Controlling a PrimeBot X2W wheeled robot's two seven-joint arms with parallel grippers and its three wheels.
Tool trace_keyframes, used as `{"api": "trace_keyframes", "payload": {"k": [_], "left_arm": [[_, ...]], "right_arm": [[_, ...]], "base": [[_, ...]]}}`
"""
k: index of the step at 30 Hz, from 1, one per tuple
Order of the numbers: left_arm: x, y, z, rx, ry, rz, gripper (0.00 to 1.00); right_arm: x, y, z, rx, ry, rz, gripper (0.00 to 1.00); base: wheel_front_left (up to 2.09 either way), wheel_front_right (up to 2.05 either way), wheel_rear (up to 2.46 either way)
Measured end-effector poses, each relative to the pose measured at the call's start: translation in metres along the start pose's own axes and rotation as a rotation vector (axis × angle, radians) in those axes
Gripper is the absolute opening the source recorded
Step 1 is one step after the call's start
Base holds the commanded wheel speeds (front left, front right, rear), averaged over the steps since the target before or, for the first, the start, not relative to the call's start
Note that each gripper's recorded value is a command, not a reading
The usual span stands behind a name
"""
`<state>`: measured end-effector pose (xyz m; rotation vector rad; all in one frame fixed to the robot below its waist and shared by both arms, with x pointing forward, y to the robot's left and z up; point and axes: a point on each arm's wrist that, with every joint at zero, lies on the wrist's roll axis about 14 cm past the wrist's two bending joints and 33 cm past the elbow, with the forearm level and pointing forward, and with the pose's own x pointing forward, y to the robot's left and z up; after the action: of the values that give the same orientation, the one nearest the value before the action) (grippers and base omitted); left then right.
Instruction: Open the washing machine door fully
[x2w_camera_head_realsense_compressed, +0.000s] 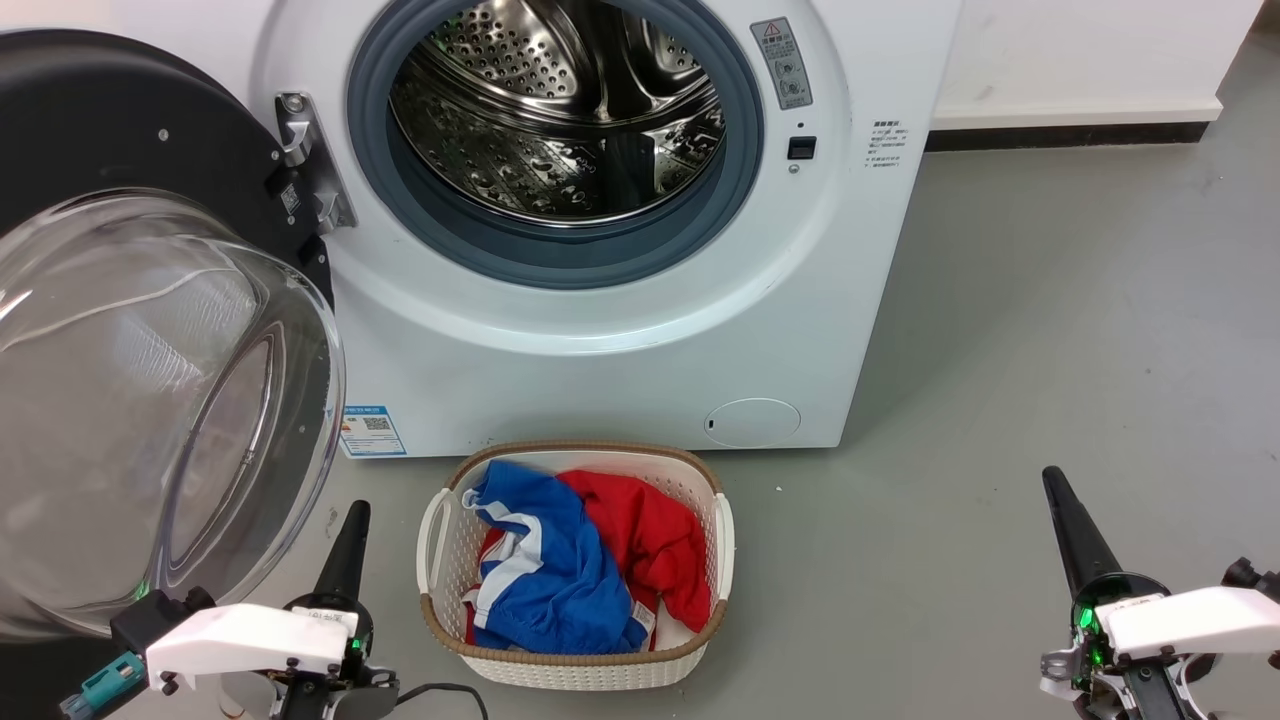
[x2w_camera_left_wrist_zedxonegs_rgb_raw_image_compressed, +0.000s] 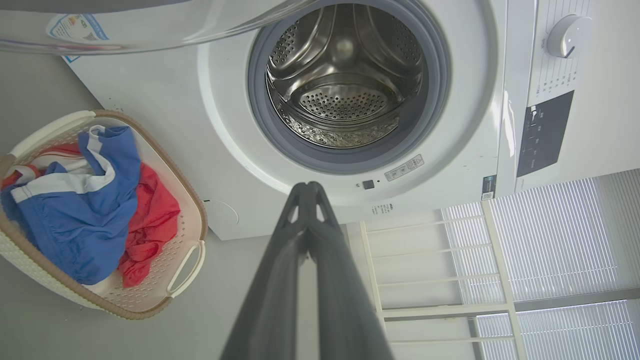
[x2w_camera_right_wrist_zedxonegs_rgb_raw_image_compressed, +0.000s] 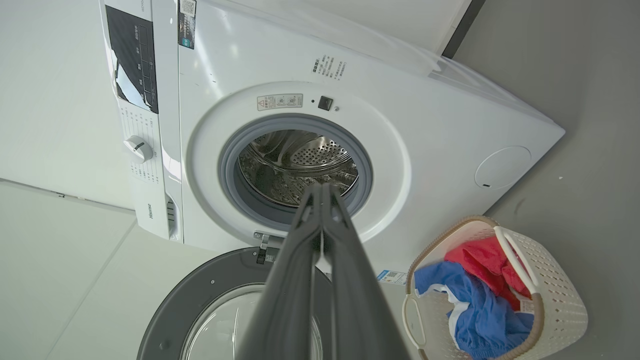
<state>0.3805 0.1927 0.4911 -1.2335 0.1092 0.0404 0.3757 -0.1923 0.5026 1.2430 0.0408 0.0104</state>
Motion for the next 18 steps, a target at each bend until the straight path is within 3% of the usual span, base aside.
{"api": "trace_keyframes", "payload": {"k": [18], "left_arm": [[0.0027, -0.0046, 0.0046, -0.158, -0.018, -0.037, 0.00]], "right_arm": [[0.0053, -0.0003, 0.0043, 0.151, -0.015, 0.003, 0.00]], "base": [[0.00, 0.00, 0.00]]}}
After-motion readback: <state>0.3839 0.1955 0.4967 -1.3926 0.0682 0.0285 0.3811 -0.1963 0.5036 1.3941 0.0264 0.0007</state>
